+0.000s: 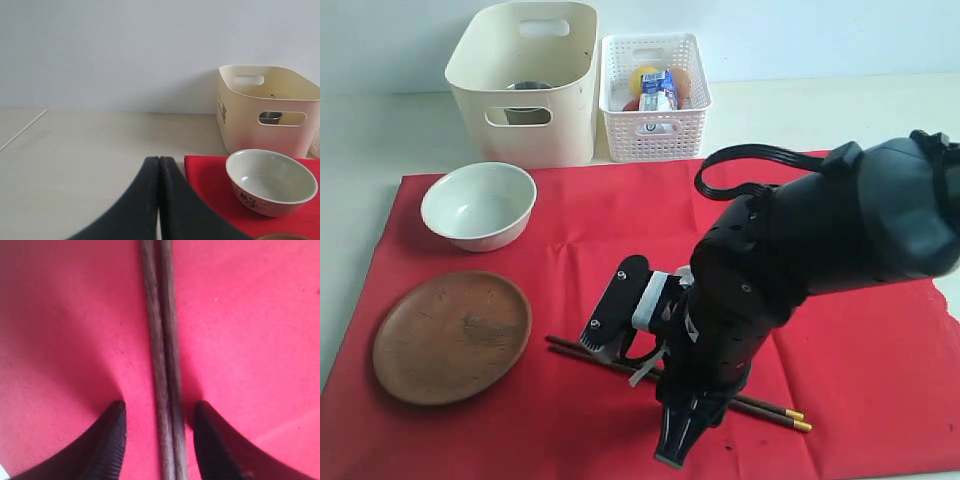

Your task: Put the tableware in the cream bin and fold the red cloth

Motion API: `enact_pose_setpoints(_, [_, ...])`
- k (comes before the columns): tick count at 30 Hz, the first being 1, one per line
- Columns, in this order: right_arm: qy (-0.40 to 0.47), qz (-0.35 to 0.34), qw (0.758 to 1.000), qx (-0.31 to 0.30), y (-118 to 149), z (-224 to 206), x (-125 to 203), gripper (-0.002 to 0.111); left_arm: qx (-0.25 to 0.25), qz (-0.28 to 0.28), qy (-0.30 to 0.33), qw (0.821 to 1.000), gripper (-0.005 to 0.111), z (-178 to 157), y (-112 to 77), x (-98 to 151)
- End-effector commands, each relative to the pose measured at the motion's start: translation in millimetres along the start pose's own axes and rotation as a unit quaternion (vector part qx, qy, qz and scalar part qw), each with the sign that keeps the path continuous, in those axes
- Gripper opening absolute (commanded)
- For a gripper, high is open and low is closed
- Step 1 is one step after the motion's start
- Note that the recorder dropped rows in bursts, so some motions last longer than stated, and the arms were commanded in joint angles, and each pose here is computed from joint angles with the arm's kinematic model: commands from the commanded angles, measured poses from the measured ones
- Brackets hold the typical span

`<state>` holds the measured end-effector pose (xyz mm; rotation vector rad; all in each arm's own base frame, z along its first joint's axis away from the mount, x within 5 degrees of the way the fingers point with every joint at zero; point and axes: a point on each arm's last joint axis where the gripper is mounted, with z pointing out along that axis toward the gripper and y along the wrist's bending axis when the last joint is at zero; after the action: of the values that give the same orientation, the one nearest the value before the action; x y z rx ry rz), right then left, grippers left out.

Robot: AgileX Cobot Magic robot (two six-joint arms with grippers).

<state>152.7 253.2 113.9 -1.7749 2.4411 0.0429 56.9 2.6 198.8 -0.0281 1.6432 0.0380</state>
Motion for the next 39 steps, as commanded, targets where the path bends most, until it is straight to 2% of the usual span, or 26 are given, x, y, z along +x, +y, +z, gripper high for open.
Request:
enact_pose_setpoints(1, [0.008,-0.007,1.0,0.001,-1.6,9.9,1.8,0.038,-0.001,-0.003,-0.003,1.0,0.0,-0.2,0.1,-0.6])
enact_pose_setpoints(8, [0.017,-0.008,1.0,0.0,-1.4,9.2,3.5,0.005,-0.001,-0.003,-0.003,1.0,0.0,-0.2,0.1,-0.6])
enact_pose_setpoints(10, [0.017,-0.008,1.0,0.0,-1.4,9.2,3.5,0.0,-0.001,-0.003,-0.003,1.0,0.0,-0.2,0.1,-0.6])
enact_pose_setpoints(16, [0.012,-0.008,1.0,0.001,-1.6,4.2,3.3,0.0,-0.001,-0.003,-0.003,1.0,0.0,-0.2,0.1,-0.6])
enact_pose_setpoints(26, [-0.03,-0.008,0.999,0.013,-3.0,-27.2,1.7,0.0,-0.001,-0.003,-0.003,1.0,0.0,-0.2,0.1,-0.6])
enact_pose_setpoints(32, [-0.033,0.002,0.999,0.013,-3.0,-25.5,0.8,0.0,-0.001,-0.003,-0.003,1.0,0.0,-0.2,0.1,-0.6])
enact_pose_setpoints(39, [-0.078,0.032,0.996,0.016,-3.9,-25.8,-7.4,0.0,-0.001,-0.003,-0.003,1.0,0.0,-0.2,0.1,-0.6])
